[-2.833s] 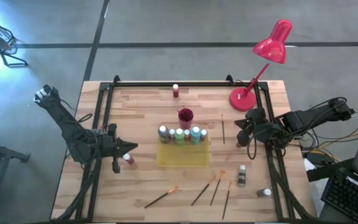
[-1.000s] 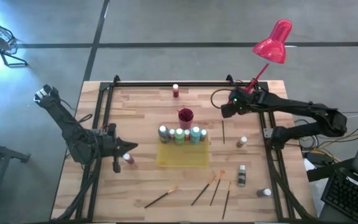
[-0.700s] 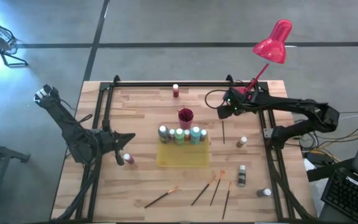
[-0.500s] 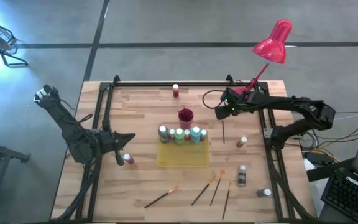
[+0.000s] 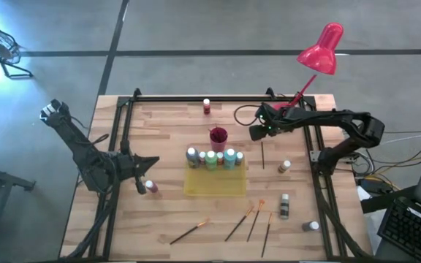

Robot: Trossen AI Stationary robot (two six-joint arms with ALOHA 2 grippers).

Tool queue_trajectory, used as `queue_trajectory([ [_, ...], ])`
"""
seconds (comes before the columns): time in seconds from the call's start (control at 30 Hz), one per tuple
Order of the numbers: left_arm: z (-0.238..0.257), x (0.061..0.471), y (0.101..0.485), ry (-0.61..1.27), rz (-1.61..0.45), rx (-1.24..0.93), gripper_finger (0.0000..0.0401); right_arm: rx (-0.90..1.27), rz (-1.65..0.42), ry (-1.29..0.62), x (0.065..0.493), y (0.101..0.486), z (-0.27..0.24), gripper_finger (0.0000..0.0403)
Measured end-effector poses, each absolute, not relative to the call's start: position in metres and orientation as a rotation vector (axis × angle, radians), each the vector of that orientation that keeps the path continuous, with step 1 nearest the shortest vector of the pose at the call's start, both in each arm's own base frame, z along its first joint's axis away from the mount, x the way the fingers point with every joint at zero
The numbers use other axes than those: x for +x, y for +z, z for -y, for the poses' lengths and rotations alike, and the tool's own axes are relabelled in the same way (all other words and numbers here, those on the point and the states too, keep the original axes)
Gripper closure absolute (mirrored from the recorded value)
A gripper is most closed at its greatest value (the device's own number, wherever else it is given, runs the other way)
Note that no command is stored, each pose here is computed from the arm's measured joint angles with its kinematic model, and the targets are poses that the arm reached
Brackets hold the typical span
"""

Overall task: Pick & Place Paint Supplies
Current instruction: Put the gold paint brush into the pink cup

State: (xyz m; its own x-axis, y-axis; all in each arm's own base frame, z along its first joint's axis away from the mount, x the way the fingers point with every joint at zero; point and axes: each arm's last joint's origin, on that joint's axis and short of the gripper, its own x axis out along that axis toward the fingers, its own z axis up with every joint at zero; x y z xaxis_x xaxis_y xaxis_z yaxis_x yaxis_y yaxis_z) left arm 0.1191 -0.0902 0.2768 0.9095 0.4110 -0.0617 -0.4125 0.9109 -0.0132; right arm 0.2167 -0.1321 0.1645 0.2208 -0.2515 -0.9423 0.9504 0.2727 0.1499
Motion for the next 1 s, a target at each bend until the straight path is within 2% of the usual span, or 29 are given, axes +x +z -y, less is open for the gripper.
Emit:
queue_trajectory([
  [0.67,0.09,0.119,0.277,0.426,-0.058,-0.025,0.0396,0.901,-1.065,-1.036,0.229,0.13,0.14,0.0281],
  [1.0,0.09,0.119,0.277,0.426,-0.058,-0.025,0.0396,0.897,-1.06,-1.032,0.229,0.131,0.14,0.0327],
])
